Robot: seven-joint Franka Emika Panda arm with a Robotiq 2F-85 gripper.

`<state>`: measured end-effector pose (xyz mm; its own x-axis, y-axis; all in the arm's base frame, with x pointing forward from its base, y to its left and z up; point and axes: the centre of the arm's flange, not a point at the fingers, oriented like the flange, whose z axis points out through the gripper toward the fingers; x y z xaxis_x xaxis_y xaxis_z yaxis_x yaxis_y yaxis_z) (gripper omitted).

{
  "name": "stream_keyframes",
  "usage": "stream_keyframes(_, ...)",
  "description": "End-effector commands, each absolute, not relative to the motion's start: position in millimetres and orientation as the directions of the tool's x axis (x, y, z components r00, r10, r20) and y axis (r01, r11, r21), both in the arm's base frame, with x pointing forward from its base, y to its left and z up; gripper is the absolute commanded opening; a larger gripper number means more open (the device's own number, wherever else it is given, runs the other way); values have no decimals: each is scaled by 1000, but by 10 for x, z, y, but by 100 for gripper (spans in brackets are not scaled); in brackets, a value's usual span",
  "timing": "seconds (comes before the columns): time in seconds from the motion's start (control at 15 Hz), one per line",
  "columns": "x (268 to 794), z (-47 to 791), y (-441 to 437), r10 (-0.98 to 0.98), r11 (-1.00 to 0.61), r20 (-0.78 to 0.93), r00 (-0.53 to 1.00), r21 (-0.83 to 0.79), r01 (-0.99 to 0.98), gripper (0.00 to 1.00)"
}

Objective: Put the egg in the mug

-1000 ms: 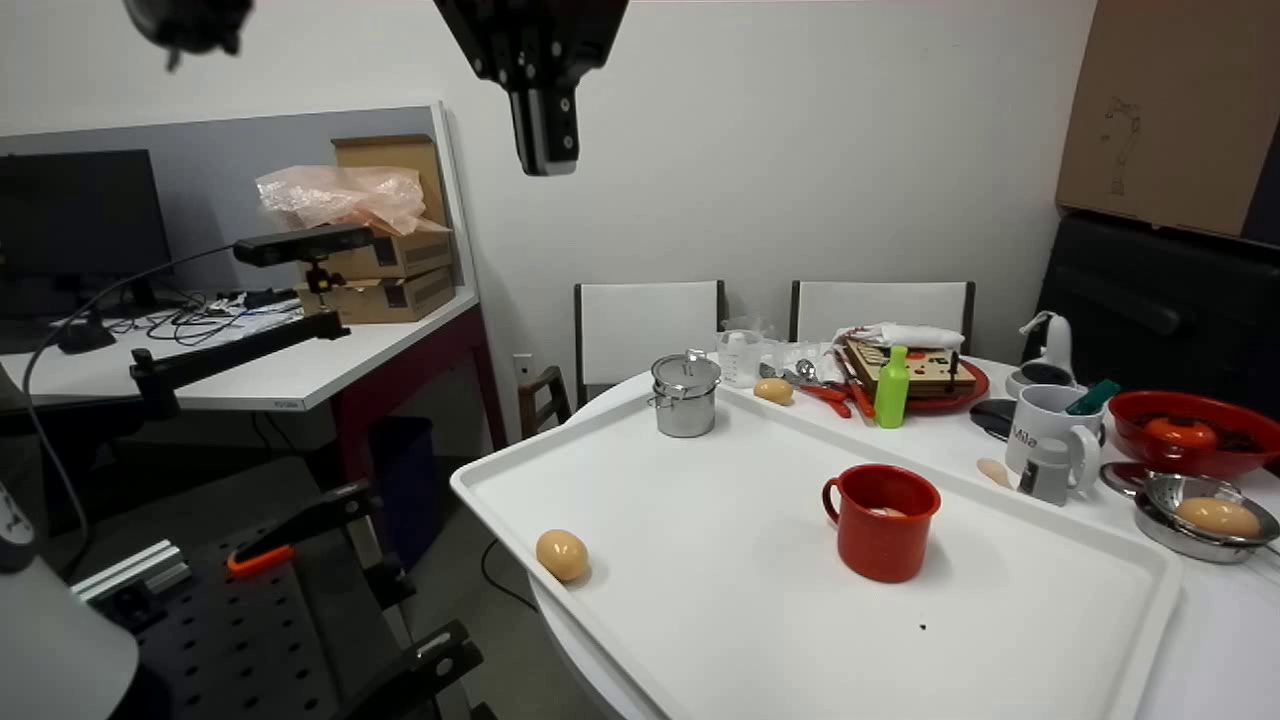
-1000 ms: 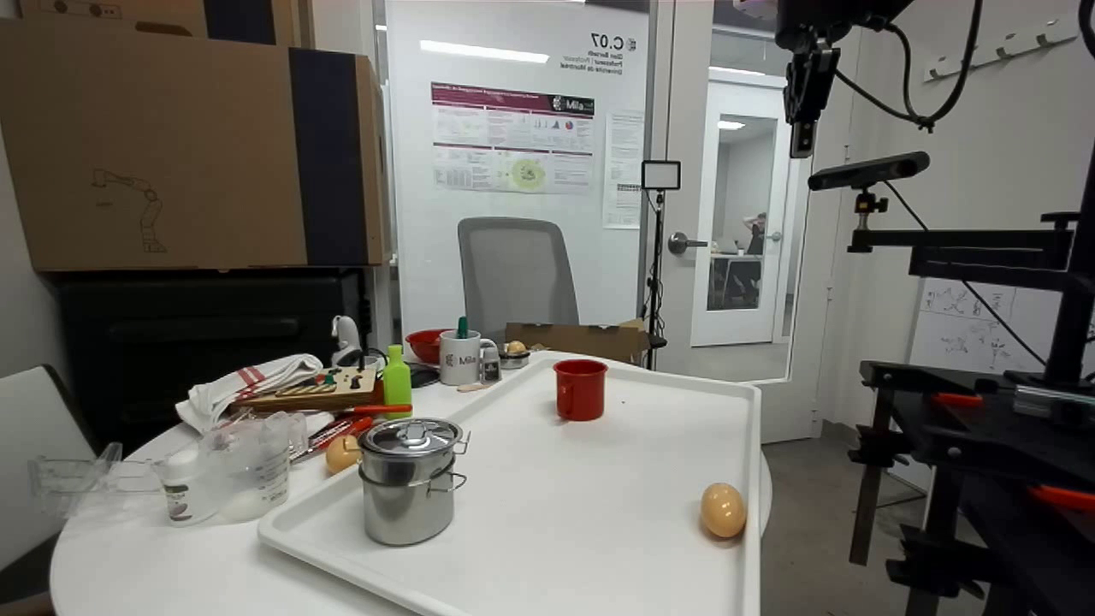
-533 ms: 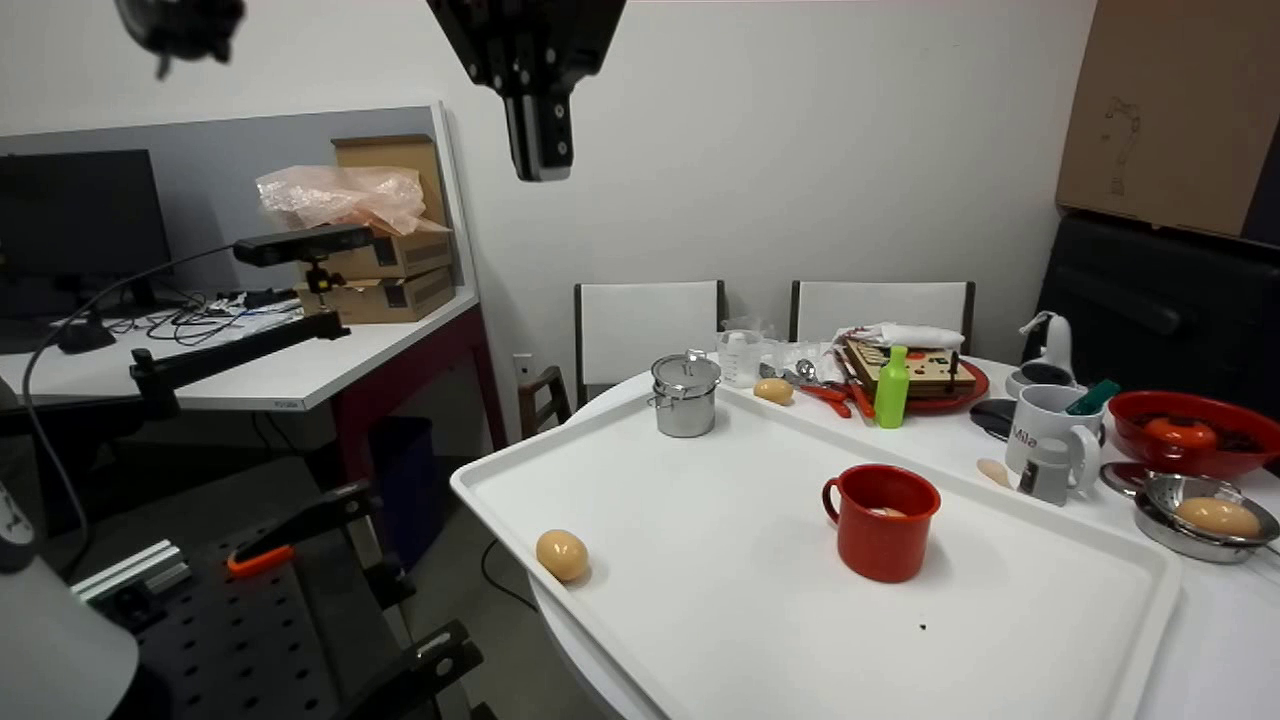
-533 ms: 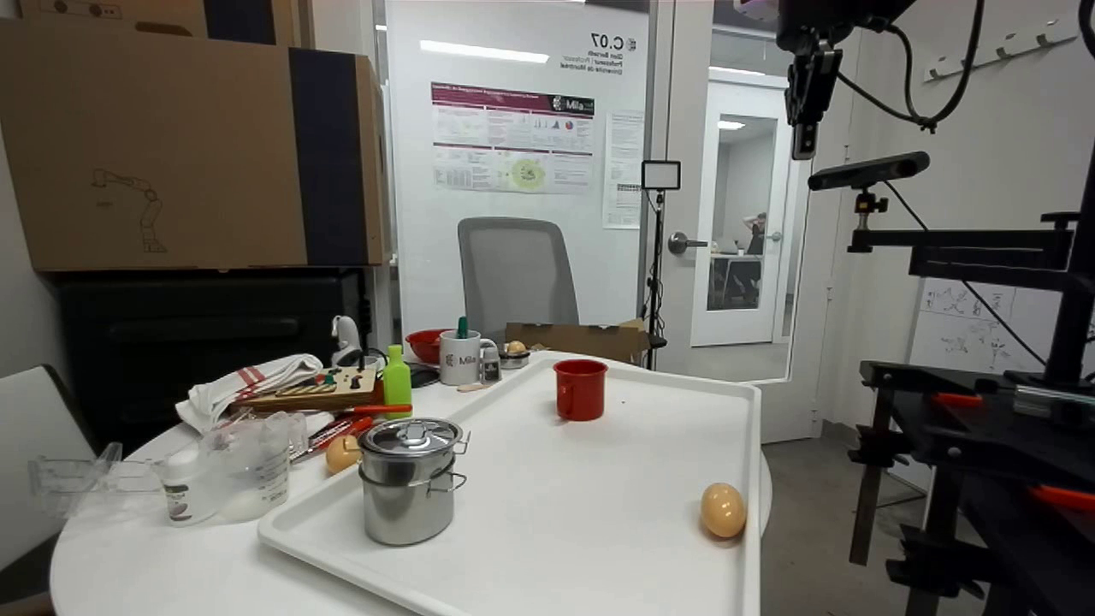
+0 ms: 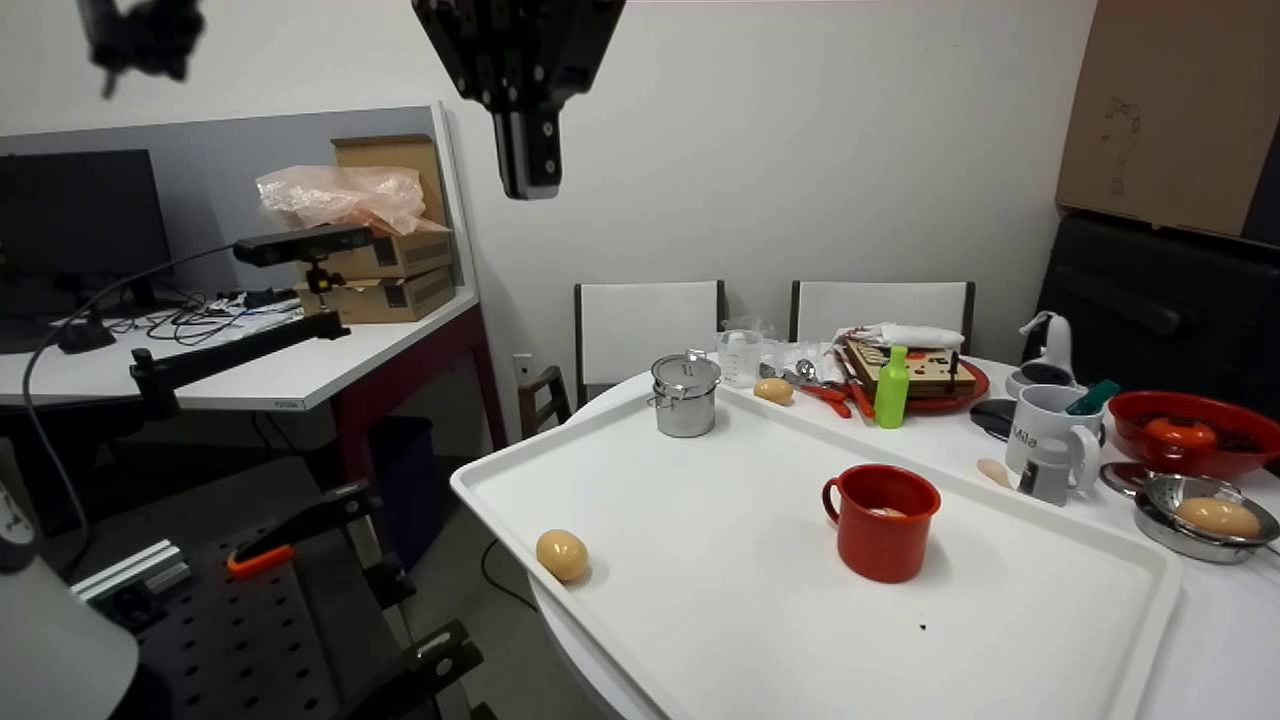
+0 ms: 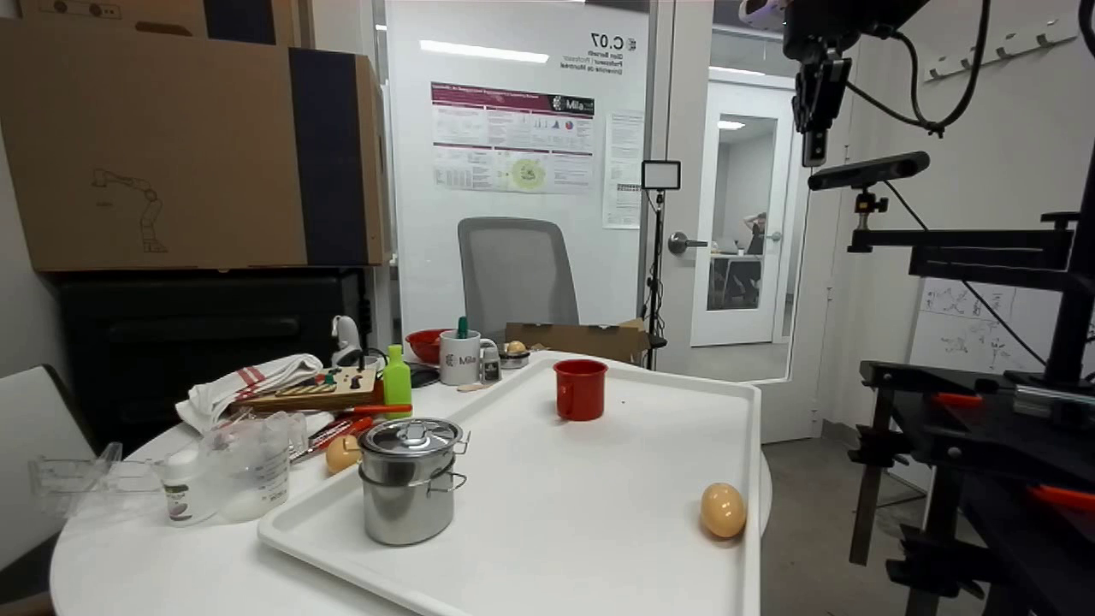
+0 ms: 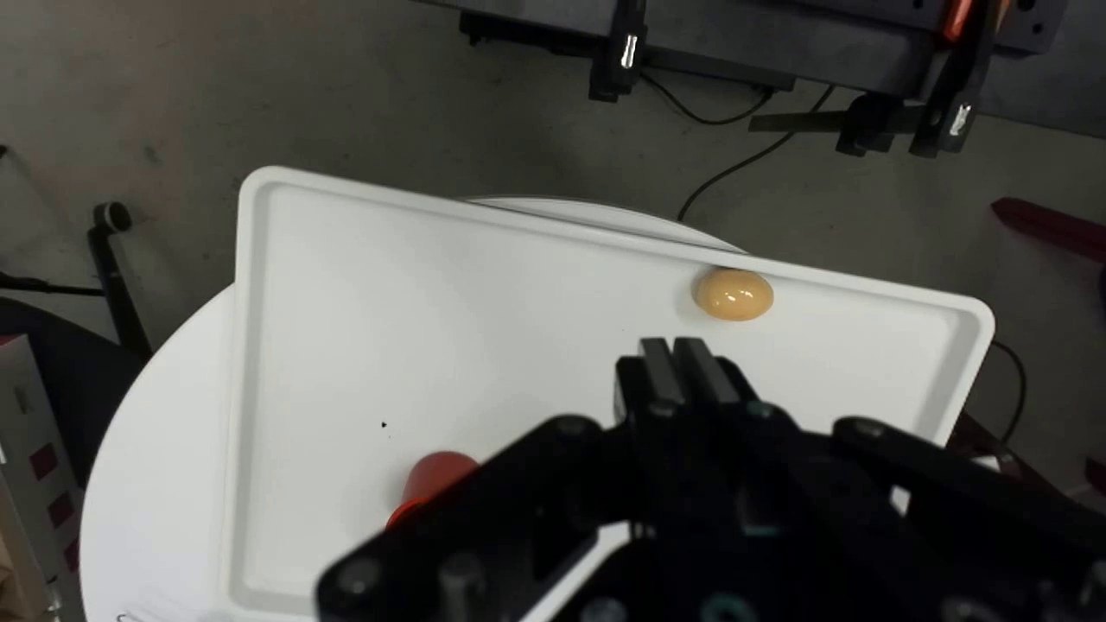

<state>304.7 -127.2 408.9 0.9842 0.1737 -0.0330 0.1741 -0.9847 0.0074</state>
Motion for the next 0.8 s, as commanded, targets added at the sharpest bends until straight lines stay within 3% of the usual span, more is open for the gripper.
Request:
stream_keyframes(0.0,2940,4132,-1404,217,-976,-38,976,18,217,9)
stream_keyframes(0.73,2897,4150,-1524,305,-952,-33,952,-13,304,11)
